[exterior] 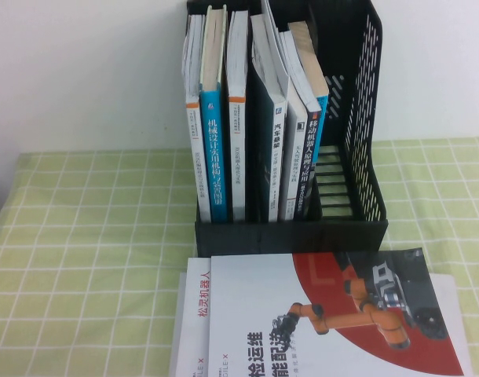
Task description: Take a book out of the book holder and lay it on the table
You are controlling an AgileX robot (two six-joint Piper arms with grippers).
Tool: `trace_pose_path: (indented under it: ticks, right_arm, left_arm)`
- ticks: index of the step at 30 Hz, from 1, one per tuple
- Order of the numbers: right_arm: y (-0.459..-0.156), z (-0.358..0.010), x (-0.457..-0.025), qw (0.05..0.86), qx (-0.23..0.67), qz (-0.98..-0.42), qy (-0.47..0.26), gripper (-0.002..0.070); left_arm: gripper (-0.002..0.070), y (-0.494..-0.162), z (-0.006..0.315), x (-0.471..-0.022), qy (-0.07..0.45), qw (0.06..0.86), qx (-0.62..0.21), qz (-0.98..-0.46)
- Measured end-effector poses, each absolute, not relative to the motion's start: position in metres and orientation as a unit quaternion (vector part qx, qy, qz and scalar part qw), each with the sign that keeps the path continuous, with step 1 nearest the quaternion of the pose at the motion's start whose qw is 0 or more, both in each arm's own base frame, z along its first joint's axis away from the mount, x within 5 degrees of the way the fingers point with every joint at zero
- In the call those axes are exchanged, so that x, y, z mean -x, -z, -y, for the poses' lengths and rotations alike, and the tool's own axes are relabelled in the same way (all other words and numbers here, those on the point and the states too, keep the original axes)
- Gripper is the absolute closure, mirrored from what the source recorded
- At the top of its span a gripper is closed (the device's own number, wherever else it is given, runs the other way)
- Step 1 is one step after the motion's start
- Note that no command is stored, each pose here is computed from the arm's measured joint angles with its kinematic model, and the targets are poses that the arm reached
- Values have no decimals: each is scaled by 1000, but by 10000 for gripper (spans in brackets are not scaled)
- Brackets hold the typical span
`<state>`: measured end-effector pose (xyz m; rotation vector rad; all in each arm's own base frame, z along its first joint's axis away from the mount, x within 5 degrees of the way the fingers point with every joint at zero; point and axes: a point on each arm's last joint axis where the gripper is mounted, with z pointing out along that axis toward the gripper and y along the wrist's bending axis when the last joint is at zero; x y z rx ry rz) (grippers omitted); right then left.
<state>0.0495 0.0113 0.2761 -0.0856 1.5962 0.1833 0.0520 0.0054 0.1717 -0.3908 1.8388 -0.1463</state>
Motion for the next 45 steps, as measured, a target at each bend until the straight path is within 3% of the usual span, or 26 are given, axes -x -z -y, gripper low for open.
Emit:
trace_pose_path:
  ticks: [16,28,45]
  right_arm:
    - [-170,-7,-59,566,3,-824,-39,678]
    - [-167,-2,-51,573,25,-819,11,678]
    - [-166,-1,-51,572,-1,-820,1,678]
  left_arm:
    - [678,-172,-5,-52,63,588,168,-789]
    - [678,-172,-5,-52,63,588,168,-789]
    - [678,-172,-5,-52,63,588,168,-789]
